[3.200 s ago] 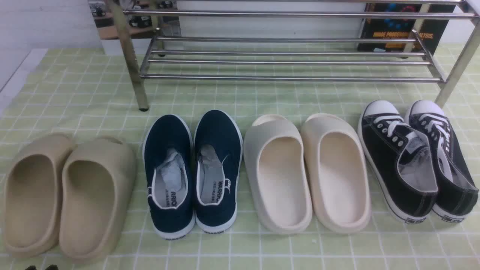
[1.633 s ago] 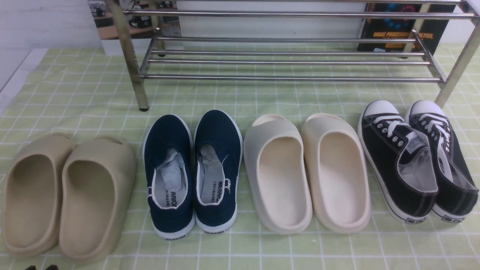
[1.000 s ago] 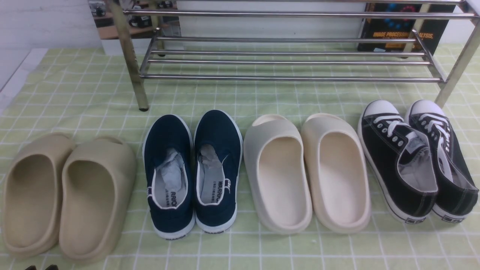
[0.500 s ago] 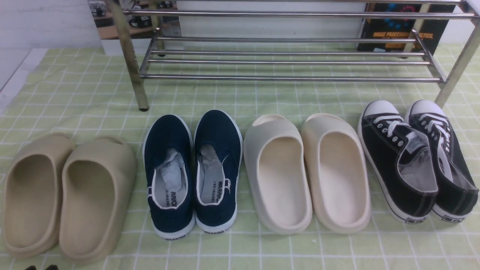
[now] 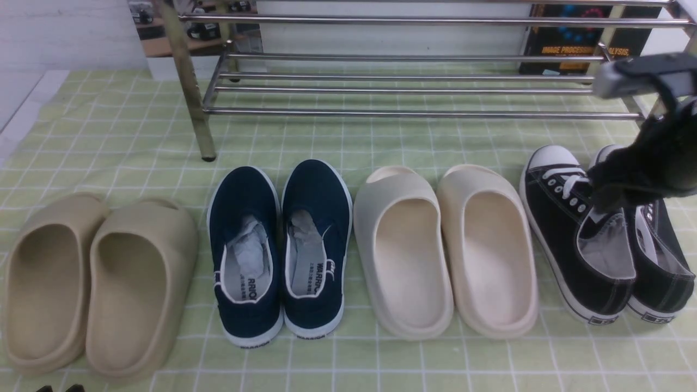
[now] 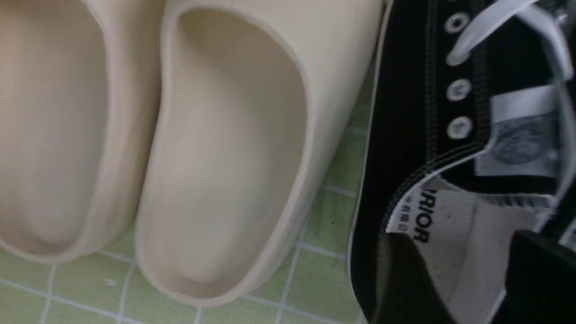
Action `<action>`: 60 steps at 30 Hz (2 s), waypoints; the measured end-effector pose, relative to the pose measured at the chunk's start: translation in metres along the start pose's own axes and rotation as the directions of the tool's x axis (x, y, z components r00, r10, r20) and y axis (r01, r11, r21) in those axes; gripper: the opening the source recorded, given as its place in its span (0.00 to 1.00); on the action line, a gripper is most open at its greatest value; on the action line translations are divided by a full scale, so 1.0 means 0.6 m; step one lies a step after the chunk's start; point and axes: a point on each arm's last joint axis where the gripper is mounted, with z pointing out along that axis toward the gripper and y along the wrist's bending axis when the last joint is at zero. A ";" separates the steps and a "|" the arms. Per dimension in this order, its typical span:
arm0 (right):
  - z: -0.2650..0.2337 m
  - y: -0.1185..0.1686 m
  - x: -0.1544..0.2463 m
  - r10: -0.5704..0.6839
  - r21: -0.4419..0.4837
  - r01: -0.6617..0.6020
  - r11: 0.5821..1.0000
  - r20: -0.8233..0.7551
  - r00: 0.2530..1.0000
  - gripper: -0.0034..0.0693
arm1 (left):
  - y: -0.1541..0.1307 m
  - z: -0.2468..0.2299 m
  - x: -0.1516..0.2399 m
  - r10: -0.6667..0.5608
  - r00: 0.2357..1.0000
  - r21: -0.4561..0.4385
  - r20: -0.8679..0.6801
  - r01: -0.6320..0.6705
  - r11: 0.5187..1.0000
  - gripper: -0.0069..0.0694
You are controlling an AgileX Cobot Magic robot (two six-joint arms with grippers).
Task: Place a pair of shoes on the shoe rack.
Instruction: Use the right arm to grab the shoe closest to it, then use the right arm to put a shoe into the shoe rack
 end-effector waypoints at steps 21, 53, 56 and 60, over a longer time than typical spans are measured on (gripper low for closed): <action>0.103 -0.011 -0.005 0.070 0.062 -0.064 0.996 -0.099 0.993 0.07 | 0.000 0.000 0.000 0.000 1.000 0.000 0.000 0.000 1.000 0.40; 0.100 -0.016 -0.291 -0.060 0.069 0.050 0.996 0.150 0.987 0.07 | 0.000 0.000 0.000 0.000 1.000 0.000 0.000 0.000 1.000 0.40; 0.106 -0.018 -0.297 -0.072 0.080 0.058 0.995 0.173 0.982 0.07 | 0.000 0.000 0.000 0.000 1.000 0.000 0.000 0.000 1.000 0.40; 0.115 -0.019 -0.302 -0.107 0.087 0.091 0.992 0.195 0.975 0.10 | 0.000 0.000 0.000 0.000 1.000 0.000 0.000 0.000 1.000 0.40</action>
